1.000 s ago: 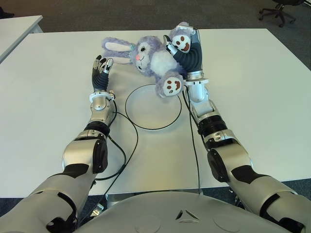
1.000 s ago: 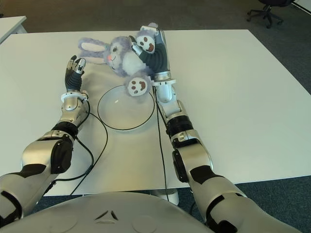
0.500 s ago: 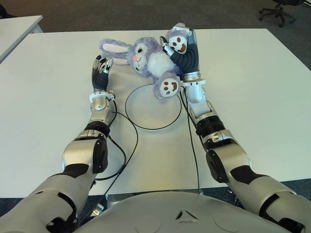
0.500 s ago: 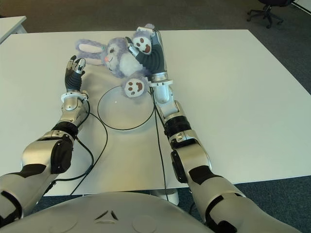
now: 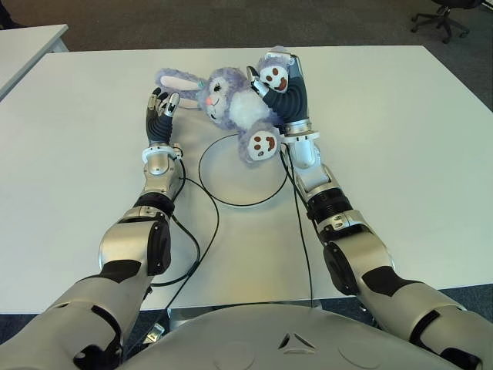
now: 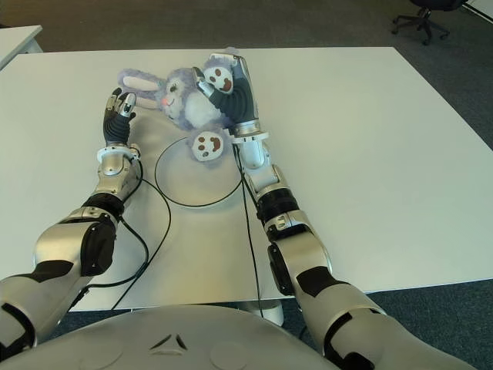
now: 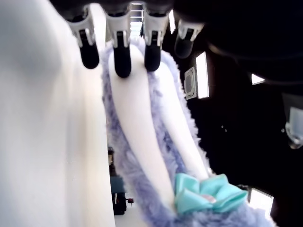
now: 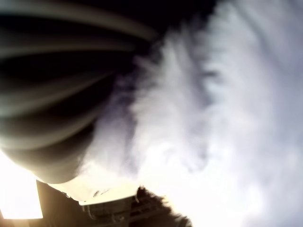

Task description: Put the doll into the plate.

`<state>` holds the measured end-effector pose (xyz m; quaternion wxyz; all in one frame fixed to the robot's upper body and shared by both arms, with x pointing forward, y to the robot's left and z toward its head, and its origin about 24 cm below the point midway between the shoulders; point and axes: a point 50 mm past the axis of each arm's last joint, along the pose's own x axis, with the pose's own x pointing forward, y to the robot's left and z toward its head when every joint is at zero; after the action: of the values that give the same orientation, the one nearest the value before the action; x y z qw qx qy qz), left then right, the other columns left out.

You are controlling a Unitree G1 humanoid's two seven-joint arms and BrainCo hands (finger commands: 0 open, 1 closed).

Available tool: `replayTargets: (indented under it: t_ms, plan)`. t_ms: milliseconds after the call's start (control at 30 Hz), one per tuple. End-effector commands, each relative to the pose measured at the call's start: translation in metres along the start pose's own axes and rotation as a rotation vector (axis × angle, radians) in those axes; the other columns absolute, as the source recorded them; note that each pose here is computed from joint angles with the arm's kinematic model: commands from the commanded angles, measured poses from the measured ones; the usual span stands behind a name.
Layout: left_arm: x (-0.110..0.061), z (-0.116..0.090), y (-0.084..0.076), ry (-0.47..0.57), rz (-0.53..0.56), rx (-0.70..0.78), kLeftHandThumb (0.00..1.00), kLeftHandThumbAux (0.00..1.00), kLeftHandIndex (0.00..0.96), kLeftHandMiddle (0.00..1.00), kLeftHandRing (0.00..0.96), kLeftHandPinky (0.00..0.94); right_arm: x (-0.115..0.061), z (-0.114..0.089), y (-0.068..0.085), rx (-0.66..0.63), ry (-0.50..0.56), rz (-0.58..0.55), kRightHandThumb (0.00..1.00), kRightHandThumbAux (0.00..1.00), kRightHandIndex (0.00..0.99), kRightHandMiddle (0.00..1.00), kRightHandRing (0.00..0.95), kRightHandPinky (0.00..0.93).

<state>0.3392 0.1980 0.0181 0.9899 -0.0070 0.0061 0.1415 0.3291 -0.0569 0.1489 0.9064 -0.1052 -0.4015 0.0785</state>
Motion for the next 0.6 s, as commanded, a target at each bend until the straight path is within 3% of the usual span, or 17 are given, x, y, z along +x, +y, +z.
replayTargets:
  t_ms: [33,333,400,600]
  plan:
    - [-0.041,-0.060,0.000,0.248,0.003,0.017,0.000,0.409,0.000,0.129,0.132,0.098,-0.002,0.001,0.005,0.001,0.007,0.003,0.536,0.732,0.698,0.849,0.857,0.846]
    - [-0.041,-0.060,0.001,0.251,0.006,0.019,0.000,0.415,0.000,0.129,0.127,0.111,-0.006,0.001,0.012,0.015,0.009,0.021,0.525,0.732,0.698,0.852,0.862,0.852]
    - [-0.041,-0.060,0.001,0.250,0.006,0.015,0.000,0.409,0.000,0.133,0.140,0.151,-0.007,0.001,0.013,0.016,0.008,0.025,0.518,0.735,0.699,0.854,0.864,0.854]
    - [-0.040,-0.059,0.000,0.246,0.003,0.011,0.000,0.401,0.000,0.135,0.143,0.125,-0.010,0.001,0.016,0.006,0.006,0.027,0.508,0.737,0.693,0.853,0.862,0.850]
